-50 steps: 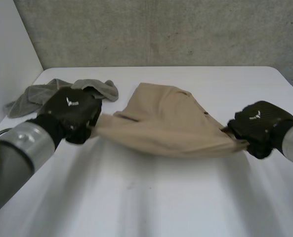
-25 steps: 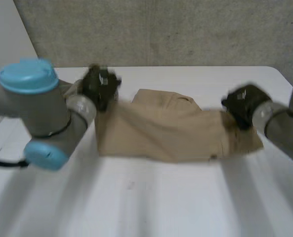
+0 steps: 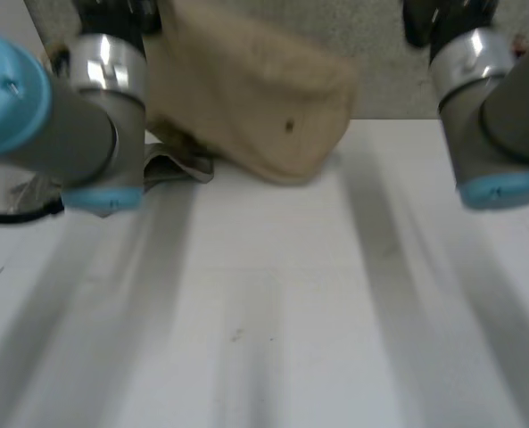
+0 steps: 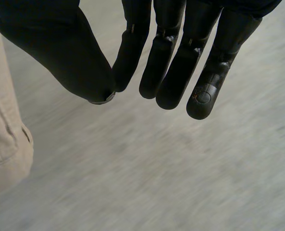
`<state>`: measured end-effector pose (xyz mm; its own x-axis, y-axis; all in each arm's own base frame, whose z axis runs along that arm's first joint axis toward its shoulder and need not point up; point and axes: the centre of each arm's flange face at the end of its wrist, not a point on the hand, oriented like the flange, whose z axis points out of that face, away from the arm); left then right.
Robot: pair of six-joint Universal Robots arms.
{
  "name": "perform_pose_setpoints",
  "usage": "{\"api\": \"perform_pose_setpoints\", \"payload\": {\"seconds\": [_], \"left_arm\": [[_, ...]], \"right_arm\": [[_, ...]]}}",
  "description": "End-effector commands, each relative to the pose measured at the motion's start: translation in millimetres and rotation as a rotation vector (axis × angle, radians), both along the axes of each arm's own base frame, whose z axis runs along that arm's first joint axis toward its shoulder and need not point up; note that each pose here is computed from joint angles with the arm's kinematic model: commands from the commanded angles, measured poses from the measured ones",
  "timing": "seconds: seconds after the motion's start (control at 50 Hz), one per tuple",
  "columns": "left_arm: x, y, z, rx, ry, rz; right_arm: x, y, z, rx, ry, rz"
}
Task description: Fold the laundry.
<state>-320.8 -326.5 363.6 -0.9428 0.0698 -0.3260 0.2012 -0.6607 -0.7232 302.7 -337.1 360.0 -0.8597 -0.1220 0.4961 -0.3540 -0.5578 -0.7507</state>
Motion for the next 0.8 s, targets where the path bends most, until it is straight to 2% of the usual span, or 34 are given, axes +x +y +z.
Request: {"api": "perform_pose_setpoints", "payload": {"seconds": [0.02, 0.1, 0.18, 0.3, 0.5, 0.7, 0.8], "left_arm": [[5, 15, -97, 0.278, -0.173, -0.021], [8, 28, -125, 0.353, -0.231, -0.056], [11, 40, -136, 0.386, -0.27, -0.088], [19, 72, -112, 0.34, -0.274, -0.14], [31, 128, -81, 0.29, -0.3, -0.248], [41, 162, -65, 0.303, -0.309, -0.286], [43, 169, -55, 0.279, -0.293, -0.291]], "right_arm": [[0, 9, -104, 0.342, 0.169, 0.017], [-1, 16, -141, 0.511, 0.233, 0.022], [-8, 18, -145, 0.569, 0.254, 0.011], [-6, 15, -135, 0.554, 0.244, 0.024], [10, 8, -117, 0.492, 0.226, 0.247], [33, -15, -144, 0.554, 0.127, 0.331], [41, -23, -181, 0.648, 0.092, 0.373]]}}
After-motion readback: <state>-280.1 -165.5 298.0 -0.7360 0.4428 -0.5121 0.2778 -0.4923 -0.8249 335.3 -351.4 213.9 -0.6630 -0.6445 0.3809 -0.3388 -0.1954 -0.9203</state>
